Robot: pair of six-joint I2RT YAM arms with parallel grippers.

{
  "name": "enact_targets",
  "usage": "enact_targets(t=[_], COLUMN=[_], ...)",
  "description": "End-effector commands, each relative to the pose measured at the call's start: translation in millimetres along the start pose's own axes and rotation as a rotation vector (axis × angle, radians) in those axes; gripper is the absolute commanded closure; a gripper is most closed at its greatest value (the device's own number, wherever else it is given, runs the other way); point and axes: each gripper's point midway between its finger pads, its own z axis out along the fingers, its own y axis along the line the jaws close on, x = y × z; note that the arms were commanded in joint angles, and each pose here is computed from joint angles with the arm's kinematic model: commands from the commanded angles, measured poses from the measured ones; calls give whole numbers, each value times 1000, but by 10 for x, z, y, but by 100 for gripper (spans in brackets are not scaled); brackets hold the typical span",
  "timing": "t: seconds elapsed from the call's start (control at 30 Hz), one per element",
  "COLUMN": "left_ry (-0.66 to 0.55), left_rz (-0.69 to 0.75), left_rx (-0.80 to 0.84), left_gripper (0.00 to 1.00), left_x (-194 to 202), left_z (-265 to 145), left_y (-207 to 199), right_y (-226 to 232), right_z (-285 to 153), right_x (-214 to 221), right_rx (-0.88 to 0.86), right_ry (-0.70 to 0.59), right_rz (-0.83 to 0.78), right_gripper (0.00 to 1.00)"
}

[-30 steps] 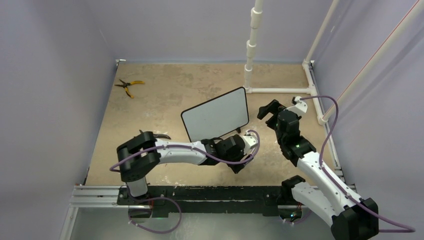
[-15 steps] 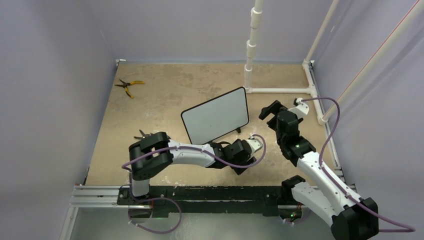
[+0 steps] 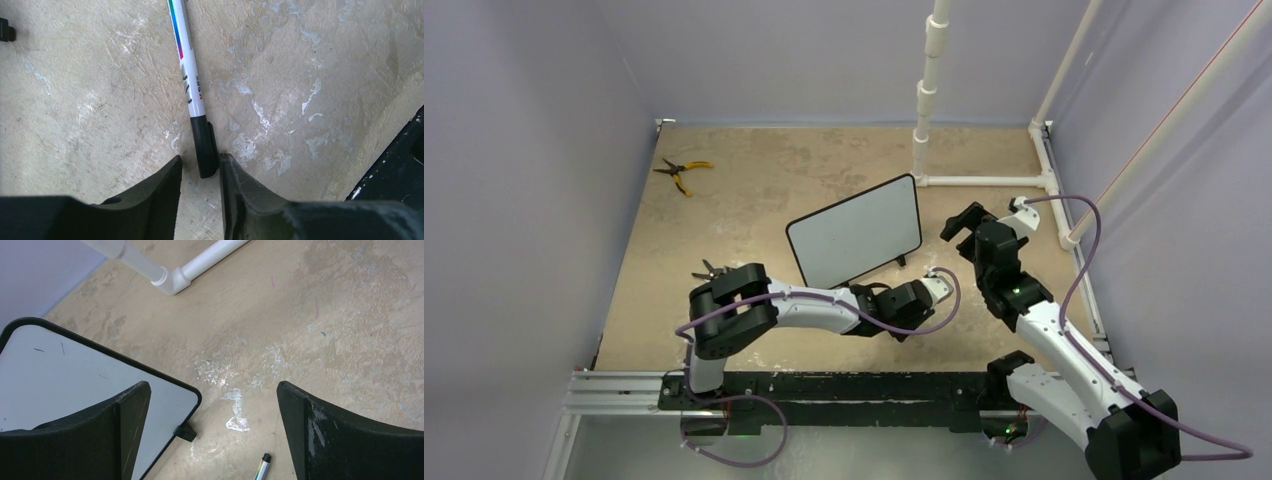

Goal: Write a sentence on the whiteboard
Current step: Open the whiteboard marker at the center of the board.

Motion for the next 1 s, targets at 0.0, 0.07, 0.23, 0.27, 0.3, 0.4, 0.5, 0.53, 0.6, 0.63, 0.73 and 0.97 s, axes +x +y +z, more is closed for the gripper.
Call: enact_targets(t=[0.0, 0.07, 0.23, 0.27, 0.3, 0.4, 0.5, 0.53, 0.6, 0.63, 0.73, 0.97], left_ry=[-10, -11, -47, -68, -93, -165, -192, -188, -185, -180, -162, -193], left_rz=[1, 7, -10, -19, -26, -29, -29, -18, -5, -4, -31, 10], left_rx=[-12, -1, -31, -41, -43, -36, 15, 30, 53, 67, 117, 254], left_gripper=[72, 82, 100, 100, 100, 100, 100, 100, 100, 100, 100, 100], left_x=[-57, -52, -116, -159, -211, -373, -505, -520, -542, -537, -506, -562], left_z=[36, 43, -43, -94, -151, -398, -660, -734, -887, -943, -1040, -1343], left_y=[13, -4, 66, 102, 121, 174, 176, 170, 175, 181, 272, 343], right_y=[35, 31, 95, 135, 198, 392, 385, 366, 346, 380, 533, 816], right_z=[11, 9, -21, -38, -57, -145, -202, -212, -237, -268, -397, -751], right_x=[-61, -64, -42, -29, -15, 49, 151, 190, 247, 267, 298, 473], right_rx=[-6, -4, -49, -75, -117, -232, -240, -233, -235, -265, -384, -650], right_ry=[-23, -23, -1, 9, 23, 81, 167, 195, 242, 263, 308, 475], right_rz=[24, 24, -17, -34, -59, -123, -193, -208, -220, -218, -202, -208], right_gripper=[1, 1, 1, 1, 1, 1, 2, 1, 1, 1, 1, 1])
